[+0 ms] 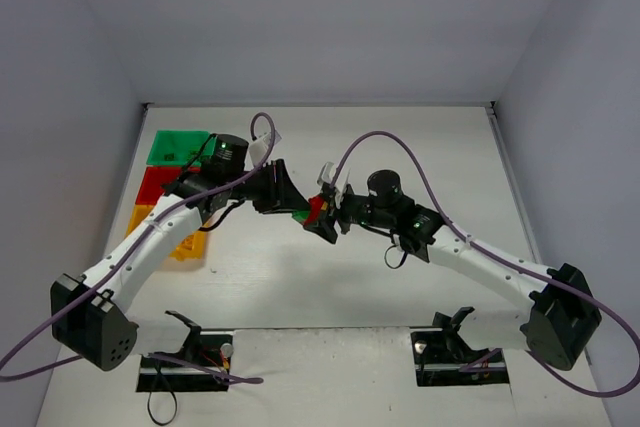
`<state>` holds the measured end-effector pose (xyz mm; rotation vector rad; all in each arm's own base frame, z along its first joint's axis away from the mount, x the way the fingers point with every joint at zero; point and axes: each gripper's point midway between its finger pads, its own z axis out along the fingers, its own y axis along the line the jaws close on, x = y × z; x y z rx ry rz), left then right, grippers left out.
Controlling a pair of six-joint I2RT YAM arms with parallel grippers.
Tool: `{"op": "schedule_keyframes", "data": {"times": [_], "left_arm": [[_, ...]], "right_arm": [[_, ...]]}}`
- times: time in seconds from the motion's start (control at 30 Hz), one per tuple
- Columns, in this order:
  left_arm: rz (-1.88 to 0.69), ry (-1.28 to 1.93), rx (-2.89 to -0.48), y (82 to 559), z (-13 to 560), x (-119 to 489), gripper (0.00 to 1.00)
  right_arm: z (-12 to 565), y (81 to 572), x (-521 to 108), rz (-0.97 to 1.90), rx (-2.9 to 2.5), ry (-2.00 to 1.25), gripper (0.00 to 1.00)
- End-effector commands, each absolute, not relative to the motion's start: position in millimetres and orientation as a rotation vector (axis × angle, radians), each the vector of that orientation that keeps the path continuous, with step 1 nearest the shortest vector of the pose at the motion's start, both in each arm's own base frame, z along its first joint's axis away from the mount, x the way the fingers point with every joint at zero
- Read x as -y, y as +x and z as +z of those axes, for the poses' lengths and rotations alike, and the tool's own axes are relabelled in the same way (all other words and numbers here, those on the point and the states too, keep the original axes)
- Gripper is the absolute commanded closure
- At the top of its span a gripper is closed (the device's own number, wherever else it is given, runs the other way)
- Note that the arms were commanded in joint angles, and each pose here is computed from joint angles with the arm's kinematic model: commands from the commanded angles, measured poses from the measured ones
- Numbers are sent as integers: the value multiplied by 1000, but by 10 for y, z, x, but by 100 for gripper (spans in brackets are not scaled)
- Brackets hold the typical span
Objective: Sort the legos into containers by color
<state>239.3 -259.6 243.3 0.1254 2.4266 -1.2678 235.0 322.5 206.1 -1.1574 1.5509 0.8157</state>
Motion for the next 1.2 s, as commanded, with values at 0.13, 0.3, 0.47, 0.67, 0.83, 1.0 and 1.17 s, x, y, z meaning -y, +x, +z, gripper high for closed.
{"op": "schedule_keyframes", "data": {"times": [0.13, 0.3, 0.47, 0.67, 0.83, 1.0, 1.17], "left_arm": [[-1202, 196, -2327, 2610, 2737, 2477, 100], [-1200, 177, -2298, 2743, 2817, 2369, 100], [-1127, 143, -2289, 2906, 2822, 2148, 100], [-633, -105, -2262, 3660, 2642, 1081, 100], [-343, -348, -2167, 4370, 2584, 96, 100], [-187, -465, -2156, 4883, 2339, -446, 79], [-148, -488, -2183, 5196, 2137, -583, 69]], "right_arm": [[2058, 2401, -3039, 735, -1551, -1119, 100], [1855, 2405, -2953, 717, -1619, -1106, 100], [1744, 2463, -2875, 689, -1660, -1081, 100], [1774, 2530, -2871, 683, -1665, -1063, 100], [1809, 2534, -2919, 709, -1659, -1066, 100], [1900, 2541, -2945, 718, -1636, -1065, 100], [1929, 2543, -2984, 731, -1628, -1076, 100]]}}
